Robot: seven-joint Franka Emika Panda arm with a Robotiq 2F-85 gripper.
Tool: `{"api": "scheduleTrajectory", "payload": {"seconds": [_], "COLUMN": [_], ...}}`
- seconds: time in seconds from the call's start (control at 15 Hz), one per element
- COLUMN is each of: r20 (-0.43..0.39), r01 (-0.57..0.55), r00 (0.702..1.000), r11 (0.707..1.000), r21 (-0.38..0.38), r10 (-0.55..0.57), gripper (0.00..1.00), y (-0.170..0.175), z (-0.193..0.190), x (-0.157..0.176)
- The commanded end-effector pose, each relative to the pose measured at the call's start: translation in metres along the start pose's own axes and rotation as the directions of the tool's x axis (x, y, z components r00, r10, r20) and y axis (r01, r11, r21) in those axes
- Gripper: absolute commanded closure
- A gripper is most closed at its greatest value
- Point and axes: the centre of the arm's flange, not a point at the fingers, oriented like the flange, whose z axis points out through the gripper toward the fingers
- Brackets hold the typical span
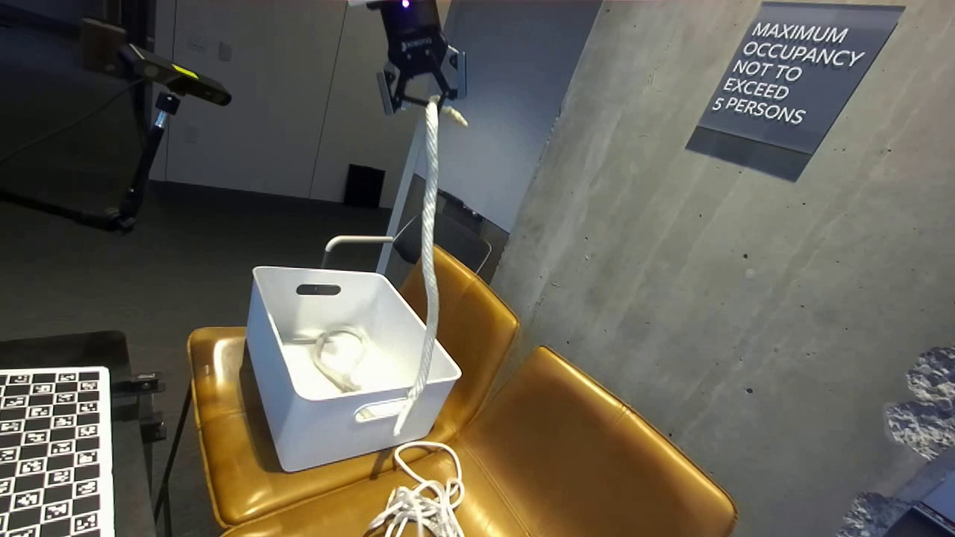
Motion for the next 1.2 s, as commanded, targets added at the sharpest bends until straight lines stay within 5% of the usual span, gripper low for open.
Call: {"api": "scheduleTrajectory", "payload": {"seconds": [0.0,0.33,1.13], "r20": [-0.018,-0.018,0.081], "r01": [-0.001,0.009,0.037], "r00": [1.0,1.0,0.995], "r11": [1.0,1.0,0.99], "r21": [-0.016,0.0,0.136], "r10": [0.0,-0.009,-0.049], "gripper": [1.0,1.0,1.0], "y": [-0.003,-0.016,-0.075], "z": [-0.049,-0.039,0.108], "x": [0.036,0.041,0.006]}}
